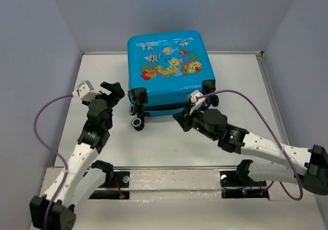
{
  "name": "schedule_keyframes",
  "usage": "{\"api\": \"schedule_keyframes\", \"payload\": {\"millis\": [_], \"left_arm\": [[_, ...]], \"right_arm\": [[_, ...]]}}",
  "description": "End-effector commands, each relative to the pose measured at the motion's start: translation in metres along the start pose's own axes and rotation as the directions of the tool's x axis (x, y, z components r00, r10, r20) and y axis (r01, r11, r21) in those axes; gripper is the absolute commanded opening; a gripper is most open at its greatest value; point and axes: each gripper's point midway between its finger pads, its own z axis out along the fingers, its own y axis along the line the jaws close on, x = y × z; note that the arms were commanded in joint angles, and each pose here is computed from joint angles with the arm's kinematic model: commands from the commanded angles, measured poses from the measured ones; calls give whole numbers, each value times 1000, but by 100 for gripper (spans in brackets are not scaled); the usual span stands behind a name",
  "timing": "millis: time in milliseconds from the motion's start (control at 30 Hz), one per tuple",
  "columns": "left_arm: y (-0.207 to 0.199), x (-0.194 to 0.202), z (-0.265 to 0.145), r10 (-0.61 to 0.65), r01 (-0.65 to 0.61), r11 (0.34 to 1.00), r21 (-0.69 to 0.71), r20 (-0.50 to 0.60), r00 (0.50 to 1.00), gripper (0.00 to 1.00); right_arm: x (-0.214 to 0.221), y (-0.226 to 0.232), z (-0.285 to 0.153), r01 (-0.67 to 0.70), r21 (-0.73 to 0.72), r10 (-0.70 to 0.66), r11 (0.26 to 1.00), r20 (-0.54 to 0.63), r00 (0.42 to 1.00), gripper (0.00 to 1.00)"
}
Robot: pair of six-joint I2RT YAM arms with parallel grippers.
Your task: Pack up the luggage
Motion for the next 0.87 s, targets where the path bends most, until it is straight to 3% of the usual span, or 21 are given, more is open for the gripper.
{"api": "schedule_keyframes", "payload": {"millis": [0,67,133,167,200,333,500,833], "left_arm": [[-31,-86,-51,-139,113,982,151,175,975,99],[-59,-115,-81,-115,64,960,273,173,978,99],[-82,-127,-107,-68,13,925,381,130,989,99],[-85,-128,-119,-30,-23,911,411,122,992,99],[-87,-129,-128,-10,-39,899,436,110,994,99],[-73,-105,-159,82,-86,868,489,30,996,99],[-64,-80,-186,118,-99,801,590,8,993,99],[-50,-58,-170,136,-107,826,554,-10,991,99]], "right_arm": [[-51,12,-24,-16,-24,18,1000,95,995,7],[-73,14,-40,-19,-33,23,999,135,991,18],[-75,11,-53,-1,-27,5,1000,119,993,37],[-80,11,-60,-2,-30,6,1000,124,992,65],[-90,10,-76,0,-35,5,999,135,991,99],[-106,-1,-119,-16,-16,19,1000,163,986,100],[-101,-29,-154,-83,65,67,994,223,973,100],[-58,-59,-167,-217,126,175,968,278,945,100]]}}
